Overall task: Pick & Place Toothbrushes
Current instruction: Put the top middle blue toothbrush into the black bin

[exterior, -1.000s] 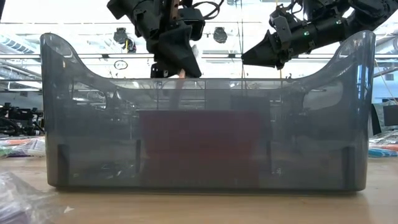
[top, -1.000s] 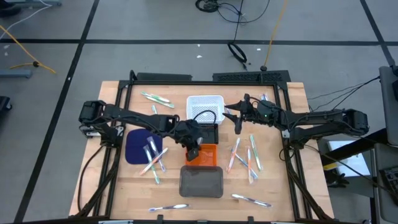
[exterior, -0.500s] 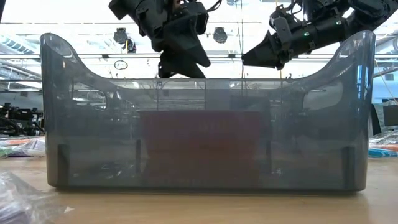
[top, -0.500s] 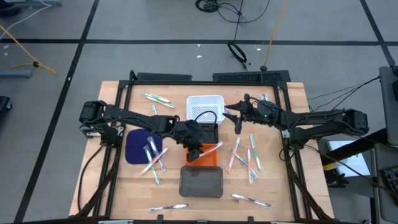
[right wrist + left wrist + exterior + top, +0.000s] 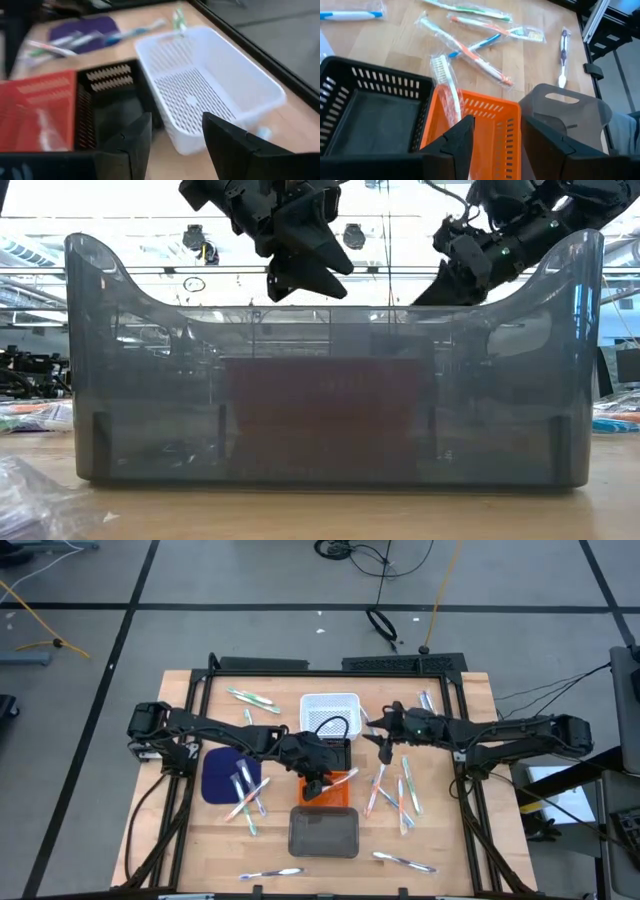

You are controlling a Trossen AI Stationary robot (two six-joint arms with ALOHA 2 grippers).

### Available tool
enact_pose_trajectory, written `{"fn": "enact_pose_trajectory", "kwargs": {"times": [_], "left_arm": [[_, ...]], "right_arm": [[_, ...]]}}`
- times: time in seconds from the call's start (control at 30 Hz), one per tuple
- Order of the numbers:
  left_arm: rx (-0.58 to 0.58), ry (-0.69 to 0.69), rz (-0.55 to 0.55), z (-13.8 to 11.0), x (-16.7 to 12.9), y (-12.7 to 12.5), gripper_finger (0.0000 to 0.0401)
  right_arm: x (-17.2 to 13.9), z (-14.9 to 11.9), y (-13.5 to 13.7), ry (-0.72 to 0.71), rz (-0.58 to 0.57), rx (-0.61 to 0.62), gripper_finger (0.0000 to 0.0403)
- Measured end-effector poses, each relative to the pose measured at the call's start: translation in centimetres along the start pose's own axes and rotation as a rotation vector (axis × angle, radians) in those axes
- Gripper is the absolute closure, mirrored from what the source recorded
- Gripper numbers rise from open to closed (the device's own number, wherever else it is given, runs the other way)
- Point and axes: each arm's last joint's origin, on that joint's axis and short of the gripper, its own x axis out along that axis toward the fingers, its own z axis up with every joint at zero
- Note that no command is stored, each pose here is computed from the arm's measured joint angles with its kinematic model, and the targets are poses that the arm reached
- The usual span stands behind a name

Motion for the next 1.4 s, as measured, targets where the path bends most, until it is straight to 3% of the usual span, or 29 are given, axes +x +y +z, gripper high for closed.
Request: {"fn": "enact_pose_trajectory", "kwargs": {"times": [0.33,0.8,1.2,1.3,1.4], "left_arm": [[0.079,-0.081,0.057,0.7,0.0,0.0,0.0235],[0.128,-0.155,0.059,1.3,-0.1,-0.1,0.0235],[0.13,-0.171,0.055,1.5,-0.2,-0.2,0.0235],[0.13,-0.171,0.055,1.5,-0.2,-0.2,0.0235],[0.129,-0.172,0.055,1.5,-0.2,-0.2,0.0235]], "right_arm": [[-0.3,-2.0,-0.6,0.169,-0.202,0.125,0.0236],[1.3,-6.7,-1.0,0.298,-0.281,0.219,0.0236],[3.5,-9.2,-1.1,0.378,-0.318,0.175,0.0237],[3.7,-9.4,-1.2,0.377,-0.324,0.175,0.0253],[3.7,-9.4,-1.4,0.381,-0.332,0.182,0.0296]]}}
